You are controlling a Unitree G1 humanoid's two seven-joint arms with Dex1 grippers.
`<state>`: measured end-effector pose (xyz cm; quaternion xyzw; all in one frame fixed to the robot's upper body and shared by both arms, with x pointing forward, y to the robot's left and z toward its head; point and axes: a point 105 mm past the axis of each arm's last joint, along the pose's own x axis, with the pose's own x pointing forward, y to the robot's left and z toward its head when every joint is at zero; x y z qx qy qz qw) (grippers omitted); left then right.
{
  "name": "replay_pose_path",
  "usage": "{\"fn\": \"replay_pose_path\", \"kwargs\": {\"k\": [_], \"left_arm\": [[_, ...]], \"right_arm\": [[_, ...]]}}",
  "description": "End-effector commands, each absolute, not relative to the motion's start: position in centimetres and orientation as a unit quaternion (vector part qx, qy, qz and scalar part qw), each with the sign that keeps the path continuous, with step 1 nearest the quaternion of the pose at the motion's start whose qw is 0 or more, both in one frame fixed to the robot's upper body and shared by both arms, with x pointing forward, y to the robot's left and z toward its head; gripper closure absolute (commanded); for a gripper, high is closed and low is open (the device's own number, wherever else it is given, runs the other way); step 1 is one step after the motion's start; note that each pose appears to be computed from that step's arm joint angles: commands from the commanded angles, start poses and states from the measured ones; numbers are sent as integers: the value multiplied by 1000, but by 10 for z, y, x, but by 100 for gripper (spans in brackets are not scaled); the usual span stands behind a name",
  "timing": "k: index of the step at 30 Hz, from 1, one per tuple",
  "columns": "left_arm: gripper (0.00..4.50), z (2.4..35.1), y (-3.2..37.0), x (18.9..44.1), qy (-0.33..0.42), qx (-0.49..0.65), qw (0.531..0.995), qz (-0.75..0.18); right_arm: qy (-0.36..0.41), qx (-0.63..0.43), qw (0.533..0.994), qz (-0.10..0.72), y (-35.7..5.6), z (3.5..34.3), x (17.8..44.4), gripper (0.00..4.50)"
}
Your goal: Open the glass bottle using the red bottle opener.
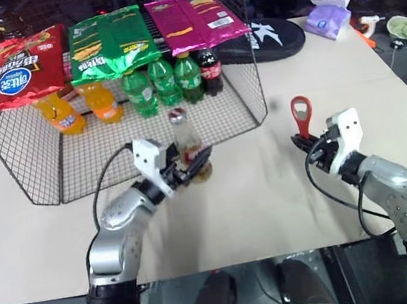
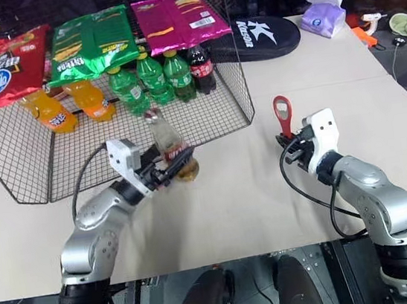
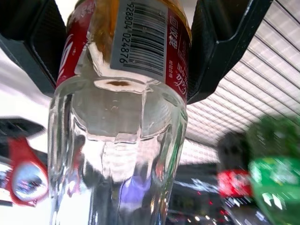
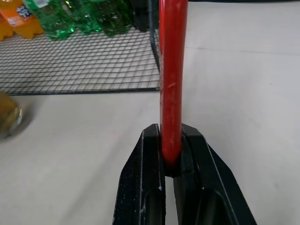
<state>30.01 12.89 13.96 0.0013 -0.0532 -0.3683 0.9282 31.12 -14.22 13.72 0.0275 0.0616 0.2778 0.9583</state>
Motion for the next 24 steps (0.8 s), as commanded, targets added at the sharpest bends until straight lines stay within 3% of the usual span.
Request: {"fn": "replay_pose_path", "kwargs": {"k": [1, 12, 13, 15, 24], "left_arm": [[173, 158, 124, 296, -114, 32, 927, -357], [173, 145, 121, 289, -125, 41, 926, -355], [73, 146, 124, 290, -128, 41, 928, -346], [3, 149, 128, 292, -134, 49, 932, -333], [3, 183, 132, 282, -202, 19, 914, -351]], "right_arm": [[35, 22, 957, 287, -138, 149, 313, 450], [41, 21, 957, 287, -138, 147, 310, 450], [41, 22, 957, 287, -138, 147, 310, 450], [41, 22, 957, 288, -136, 146, 310, 450], [46, 24, 957, 287, -136, 142, 309, 450]]}}
